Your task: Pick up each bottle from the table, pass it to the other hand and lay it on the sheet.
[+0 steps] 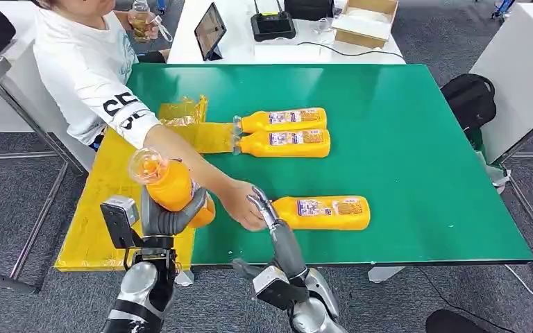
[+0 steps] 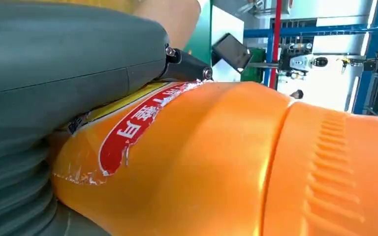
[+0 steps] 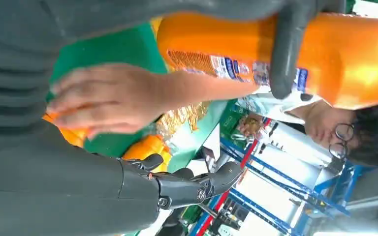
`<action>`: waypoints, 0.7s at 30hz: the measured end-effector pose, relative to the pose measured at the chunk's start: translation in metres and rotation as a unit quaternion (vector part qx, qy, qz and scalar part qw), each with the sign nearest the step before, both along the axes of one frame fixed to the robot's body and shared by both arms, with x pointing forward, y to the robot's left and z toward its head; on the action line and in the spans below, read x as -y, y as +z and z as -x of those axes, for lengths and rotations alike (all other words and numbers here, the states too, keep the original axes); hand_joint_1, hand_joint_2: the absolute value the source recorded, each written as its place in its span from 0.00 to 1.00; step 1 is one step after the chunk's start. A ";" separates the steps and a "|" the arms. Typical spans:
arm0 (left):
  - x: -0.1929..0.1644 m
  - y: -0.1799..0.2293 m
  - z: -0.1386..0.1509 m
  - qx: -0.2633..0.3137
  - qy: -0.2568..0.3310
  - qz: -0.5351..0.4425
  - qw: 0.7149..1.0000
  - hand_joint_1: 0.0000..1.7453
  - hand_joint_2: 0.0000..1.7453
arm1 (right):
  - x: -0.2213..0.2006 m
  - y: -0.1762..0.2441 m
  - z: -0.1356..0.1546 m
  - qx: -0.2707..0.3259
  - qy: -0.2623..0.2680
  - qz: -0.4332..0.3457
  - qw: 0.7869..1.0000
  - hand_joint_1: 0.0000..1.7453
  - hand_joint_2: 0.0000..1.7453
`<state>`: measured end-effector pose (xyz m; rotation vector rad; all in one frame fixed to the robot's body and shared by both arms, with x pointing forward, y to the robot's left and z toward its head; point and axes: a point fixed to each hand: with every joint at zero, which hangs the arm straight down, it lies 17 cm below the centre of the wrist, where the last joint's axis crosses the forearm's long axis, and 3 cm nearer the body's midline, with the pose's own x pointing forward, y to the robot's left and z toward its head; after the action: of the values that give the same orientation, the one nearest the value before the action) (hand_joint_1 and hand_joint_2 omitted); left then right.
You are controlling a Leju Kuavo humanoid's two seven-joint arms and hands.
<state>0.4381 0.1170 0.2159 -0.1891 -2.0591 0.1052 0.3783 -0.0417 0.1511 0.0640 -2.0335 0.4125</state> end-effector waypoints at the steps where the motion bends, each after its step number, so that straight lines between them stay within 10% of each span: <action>1: -0.001 0.000 -0.001 0.000 0.001 -0.001 1.000 1.00 1.00 | 0.001 0.002 0.000 0.002 -0.001 -0.001 1.000 0.00 0.00; 15: -0.059 0.018 -0.035 0.040 0.135 -0.105 0.984 1.00 1.00 | 0.013 0.023 -0.003 0.016 -0.010 -0.048 0.999 0.00 0.00; 21: -0.105 0.020 -0.066 0.106 0.300 -0.434 0.843 1.00 1.00 | 0.022 0.046 -0.006 0.042 -0.026 -0.077 0.996 0.00 0.00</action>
<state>0.5037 0.2224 0.2361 1.0496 -2.1072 -0.4883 0.3838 -0.0635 0.1972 0.0886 -2.1416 0.2275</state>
